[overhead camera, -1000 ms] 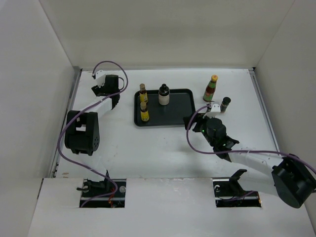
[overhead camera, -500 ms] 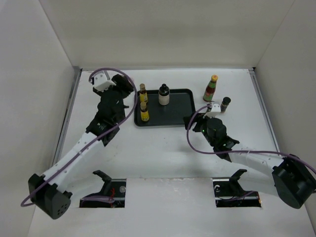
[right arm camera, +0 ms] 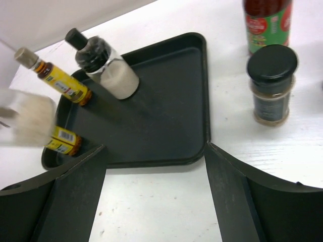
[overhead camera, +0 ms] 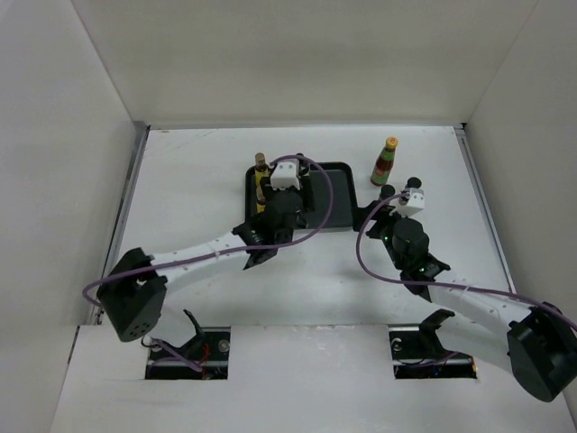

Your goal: Organize the condiment bottles

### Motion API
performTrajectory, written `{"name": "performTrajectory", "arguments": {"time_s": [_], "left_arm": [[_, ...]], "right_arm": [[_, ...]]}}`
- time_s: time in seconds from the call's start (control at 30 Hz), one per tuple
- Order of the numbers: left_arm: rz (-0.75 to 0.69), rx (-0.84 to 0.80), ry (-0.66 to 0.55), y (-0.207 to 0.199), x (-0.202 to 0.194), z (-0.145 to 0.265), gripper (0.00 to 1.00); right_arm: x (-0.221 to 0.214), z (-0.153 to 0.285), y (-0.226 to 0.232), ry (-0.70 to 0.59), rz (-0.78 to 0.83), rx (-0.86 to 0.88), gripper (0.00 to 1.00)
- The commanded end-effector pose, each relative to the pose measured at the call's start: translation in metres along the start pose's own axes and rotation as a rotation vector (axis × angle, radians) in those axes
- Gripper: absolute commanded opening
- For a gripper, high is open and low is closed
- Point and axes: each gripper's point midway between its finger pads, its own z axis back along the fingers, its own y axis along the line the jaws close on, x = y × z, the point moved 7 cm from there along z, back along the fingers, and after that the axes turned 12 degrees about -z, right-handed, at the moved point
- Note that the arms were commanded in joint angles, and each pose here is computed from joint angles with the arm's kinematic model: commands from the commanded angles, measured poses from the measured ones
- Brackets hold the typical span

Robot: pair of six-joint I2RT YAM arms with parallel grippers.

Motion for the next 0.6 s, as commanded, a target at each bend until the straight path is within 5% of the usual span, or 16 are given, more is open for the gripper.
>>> {"name": "performTrajectory", "arguments": {"time_s": [0.0,0.57], "left_arm": [[0.092,-0.026,-0.112,-0.014,0.022,-0.012,0.44],[-0.05,0.054,0.066,-0.011,-0.09,-0.074,0.45]], "right_arm": [[0.016,0.0,0.007,-0.078,-0.055,0.024,0.84],[0.016,0.0,0.008,-0.078,-0.056,0.028,0.84]]}}
